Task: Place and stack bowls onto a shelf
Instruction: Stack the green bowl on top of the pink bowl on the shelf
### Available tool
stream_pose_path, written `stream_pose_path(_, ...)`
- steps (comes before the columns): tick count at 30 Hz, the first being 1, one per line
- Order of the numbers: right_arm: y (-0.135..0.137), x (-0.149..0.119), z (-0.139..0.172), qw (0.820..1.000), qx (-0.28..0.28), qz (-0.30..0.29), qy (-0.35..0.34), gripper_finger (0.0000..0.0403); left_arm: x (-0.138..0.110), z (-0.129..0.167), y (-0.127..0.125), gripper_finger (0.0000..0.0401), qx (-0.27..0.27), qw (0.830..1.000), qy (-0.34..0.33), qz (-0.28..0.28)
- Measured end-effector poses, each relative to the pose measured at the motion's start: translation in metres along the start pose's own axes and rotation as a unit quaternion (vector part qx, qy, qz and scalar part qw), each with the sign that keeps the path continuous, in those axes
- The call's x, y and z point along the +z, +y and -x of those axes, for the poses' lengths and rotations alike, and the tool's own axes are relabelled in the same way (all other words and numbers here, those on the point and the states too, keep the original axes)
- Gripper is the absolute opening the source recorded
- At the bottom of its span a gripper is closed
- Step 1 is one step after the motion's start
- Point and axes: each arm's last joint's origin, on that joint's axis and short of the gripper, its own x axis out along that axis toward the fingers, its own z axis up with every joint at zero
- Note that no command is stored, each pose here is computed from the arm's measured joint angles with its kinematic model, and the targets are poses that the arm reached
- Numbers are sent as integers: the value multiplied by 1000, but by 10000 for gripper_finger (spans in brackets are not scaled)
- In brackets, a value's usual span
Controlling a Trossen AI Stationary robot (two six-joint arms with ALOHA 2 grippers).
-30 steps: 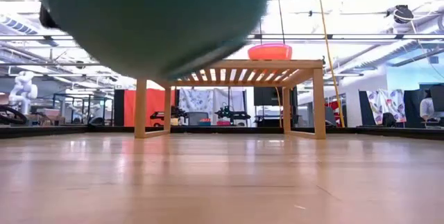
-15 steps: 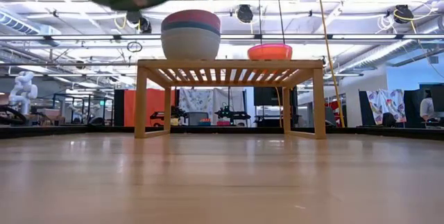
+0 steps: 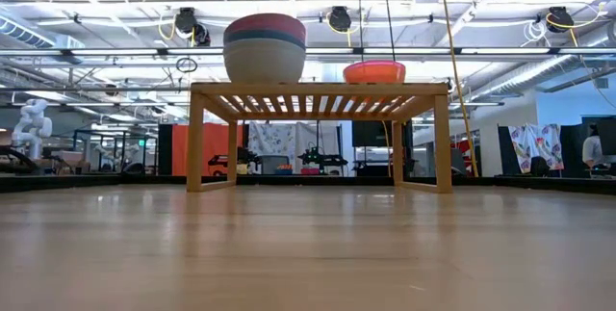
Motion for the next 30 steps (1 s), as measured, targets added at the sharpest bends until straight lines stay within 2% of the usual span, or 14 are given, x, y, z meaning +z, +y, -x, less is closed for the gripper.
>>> stream_pose_path(5, 2, -2, 5, 1000, -3, 1, -5, 50, 18, 8, 8, 3, -9, 1000, -21, 9)
stream_pose_path(18, 6, -7, 16, 1000, -13, 2, -19, 50, 61, 10, 38, 2, 22, 998, -56, 17)
stream_pose_path(22, 7, -8, 18, 1000, -15, 2, -22, 50, 73, 26, 47, 2, 11, 996, -87, 13)
stream_pose_path(30, 7, -8, 19, 1000, -15, 13, -22, 50, 92, 54, 70, 2, 6, 988, -150, 46)
